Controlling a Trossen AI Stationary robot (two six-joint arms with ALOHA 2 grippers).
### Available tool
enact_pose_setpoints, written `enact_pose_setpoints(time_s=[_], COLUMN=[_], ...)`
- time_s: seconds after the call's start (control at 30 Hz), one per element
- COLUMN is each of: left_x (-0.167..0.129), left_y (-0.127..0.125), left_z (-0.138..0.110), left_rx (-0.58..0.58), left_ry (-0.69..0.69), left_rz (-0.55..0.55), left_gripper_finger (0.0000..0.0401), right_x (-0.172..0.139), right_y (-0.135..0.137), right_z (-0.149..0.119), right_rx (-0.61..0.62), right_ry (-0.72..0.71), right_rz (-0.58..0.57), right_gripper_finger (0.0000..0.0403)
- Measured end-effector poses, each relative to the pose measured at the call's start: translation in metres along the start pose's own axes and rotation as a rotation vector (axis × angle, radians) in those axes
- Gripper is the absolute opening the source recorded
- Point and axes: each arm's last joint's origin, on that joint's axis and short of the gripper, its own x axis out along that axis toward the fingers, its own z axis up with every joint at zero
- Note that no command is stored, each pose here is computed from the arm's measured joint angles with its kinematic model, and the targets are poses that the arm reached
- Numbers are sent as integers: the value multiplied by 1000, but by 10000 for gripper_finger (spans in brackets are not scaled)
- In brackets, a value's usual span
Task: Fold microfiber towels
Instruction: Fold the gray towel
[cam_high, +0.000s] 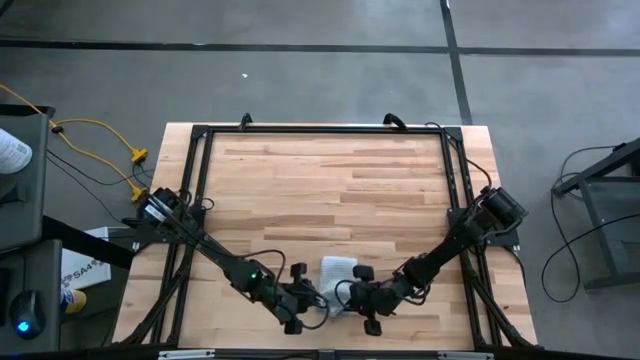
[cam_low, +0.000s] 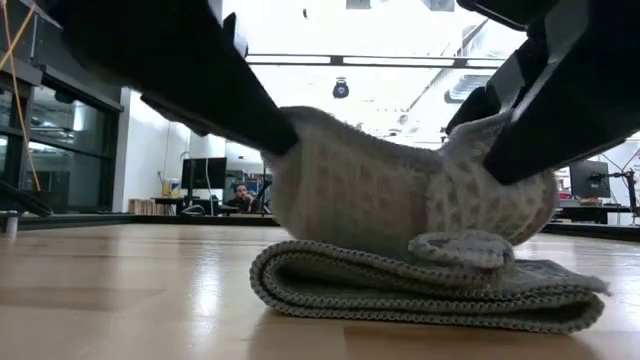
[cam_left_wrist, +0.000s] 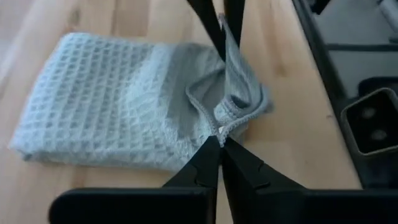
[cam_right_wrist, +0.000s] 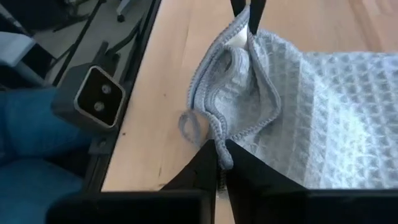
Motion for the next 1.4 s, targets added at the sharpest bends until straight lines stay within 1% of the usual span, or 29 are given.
enact_pose_setpoints(time_s=[0.07, 0.1, 0.23, 0.37, 0.53, 0.67, 0.77, 0.9, 1.0, 1.13, 1.23, 1.4], left_x=[6, 8, 15, 15, 16, 16, 16, 16, 16, 16, 16, 16], left_y=[-2, -1, -4, -5, -6, -6, -8, -8, -8, -8, -5, -1], left_z=[-1, -4, -7, -6, -5, -4, -1, -1, -2, -2, -3, -5], left_rx=[-29, -28, -36, -40, -41, -46, -48, -36, -27, -1, 12, 24], left_ry=[-5, 4, -13, -25, -40, -56, -77, -76, -69, -73, -80, -86], left_rz=[-34, -30, -55, -68, -76, -86, -119, -119, -111, -105, -47, 61], left_gripper_finger=[27, 36, 73, 106, 138, 150, 152, 152, 152, 152, 152, 152], right_x=[0, 0, 0, 0, 0, 0, -1, -1, -1, -1, 0, 1], right_y=[0, 0, -2, -2, 1, 3, 6, 8, 6, 2, 0, -2], right_z=[-1, -1, -2, -2, -2, -2, 0, -1, -1, 0, 2, 3], right_rx=[4, 17, 85, 93, 92, 96, 103, 105, 124, 121, 109, 113], right_ry=[13, 17, 33, 26, 19, 18, 2, -9, -30, -48, -53, -50], right_rz=[16, 18, -7, 0, 14, 23, 59, 57, 14, -35, -45, -40], right_gripper_finger=[27, 31, 48, 69, 109, 148, 174, 193, 196, 180, 155, 98])
